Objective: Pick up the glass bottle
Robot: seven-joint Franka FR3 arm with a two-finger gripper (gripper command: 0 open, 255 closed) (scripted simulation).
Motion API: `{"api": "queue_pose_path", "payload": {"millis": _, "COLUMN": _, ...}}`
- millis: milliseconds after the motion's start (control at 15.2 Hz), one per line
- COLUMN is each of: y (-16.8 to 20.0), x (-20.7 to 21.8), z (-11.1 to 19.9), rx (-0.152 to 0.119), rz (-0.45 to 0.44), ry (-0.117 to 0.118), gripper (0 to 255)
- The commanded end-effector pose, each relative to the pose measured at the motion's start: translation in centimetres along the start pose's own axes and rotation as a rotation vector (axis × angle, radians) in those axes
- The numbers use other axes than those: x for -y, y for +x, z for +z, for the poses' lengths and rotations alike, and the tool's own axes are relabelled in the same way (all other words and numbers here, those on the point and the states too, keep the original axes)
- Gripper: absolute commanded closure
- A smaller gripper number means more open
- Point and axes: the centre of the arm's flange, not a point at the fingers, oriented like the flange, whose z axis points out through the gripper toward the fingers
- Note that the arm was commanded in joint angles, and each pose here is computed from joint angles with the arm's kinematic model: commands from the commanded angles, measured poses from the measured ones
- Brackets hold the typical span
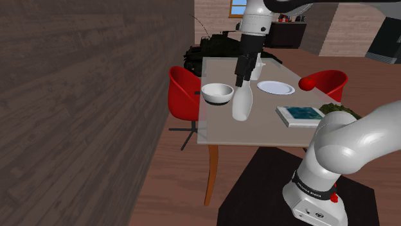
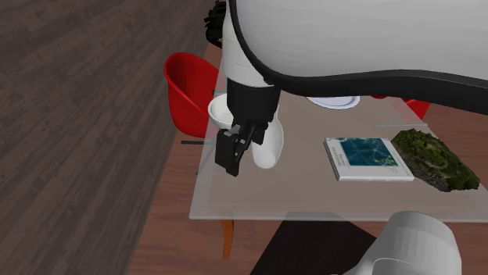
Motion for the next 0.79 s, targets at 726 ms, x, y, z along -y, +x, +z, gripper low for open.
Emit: {"api": "queue_pose_path", "payload": {"millis": 726, "y": 2.5, "x": -13.4, "z": 1.9, "rx": -0.007, "rz": -0.072, "ry": -0.048, "gripper": 0}}
